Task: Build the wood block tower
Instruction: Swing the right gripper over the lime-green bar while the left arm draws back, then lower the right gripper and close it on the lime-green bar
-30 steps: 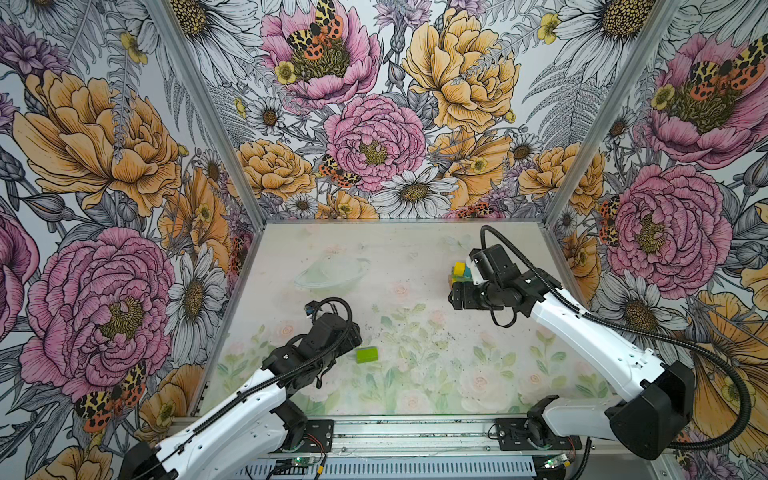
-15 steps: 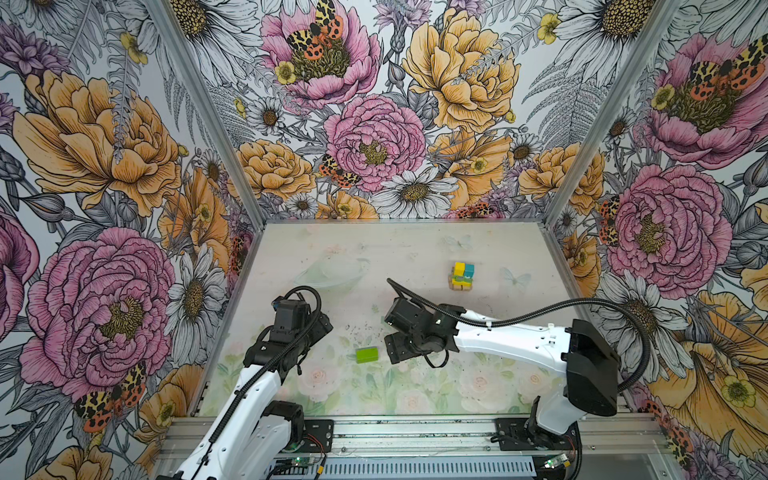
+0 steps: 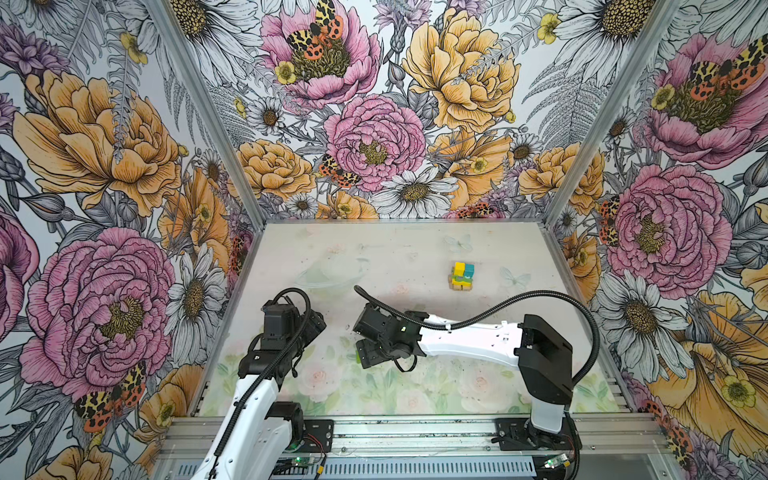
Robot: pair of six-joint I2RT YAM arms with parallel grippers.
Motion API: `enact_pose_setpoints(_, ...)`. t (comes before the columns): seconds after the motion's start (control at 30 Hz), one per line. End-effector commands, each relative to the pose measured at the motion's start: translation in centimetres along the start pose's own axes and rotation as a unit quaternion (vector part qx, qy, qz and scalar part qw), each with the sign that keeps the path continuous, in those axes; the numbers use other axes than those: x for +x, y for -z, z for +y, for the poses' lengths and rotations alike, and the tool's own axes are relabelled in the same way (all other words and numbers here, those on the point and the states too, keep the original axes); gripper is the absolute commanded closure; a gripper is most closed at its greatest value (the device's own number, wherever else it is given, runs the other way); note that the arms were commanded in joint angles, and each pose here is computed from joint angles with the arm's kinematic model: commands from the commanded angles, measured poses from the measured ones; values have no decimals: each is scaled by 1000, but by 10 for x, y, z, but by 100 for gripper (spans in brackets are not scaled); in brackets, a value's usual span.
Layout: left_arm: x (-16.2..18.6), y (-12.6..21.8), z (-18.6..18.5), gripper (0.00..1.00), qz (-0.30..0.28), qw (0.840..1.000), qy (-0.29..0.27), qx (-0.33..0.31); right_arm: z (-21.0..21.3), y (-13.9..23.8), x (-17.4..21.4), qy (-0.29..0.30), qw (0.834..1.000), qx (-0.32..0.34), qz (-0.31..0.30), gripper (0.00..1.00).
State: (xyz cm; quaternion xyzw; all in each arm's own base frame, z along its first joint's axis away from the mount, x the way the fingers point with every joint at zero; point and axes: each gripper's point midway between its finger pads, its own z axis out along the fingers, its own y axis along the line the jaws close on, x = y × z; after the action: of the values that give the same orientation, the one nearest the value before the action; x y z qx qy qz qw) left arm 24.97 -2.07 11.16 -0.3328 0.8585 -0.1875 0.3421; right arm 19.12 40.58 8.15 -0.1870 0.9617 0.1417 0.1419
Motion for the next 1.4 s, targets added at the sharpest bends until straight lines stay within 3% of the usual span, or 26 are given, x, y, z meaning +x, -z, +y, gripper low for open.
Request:
enact_pose_setpoints(0.0, -4, 1, -5, 12, -9, 1000, 7, 22, 10, -7, -10, -3, 1000, -3, -11, 16)
enact_pose_setpoints(0.6, -7, 4, -6, 12, -13, 999, 19, 33, 8, -35, -13, -14, 999, 28, 4, 16)
enact_pose_setpoints(1.37, -5, 7, -9, 12, -12, 999, 20, 46, 2, -49, -9, -20, 998, 62, 25, 26)
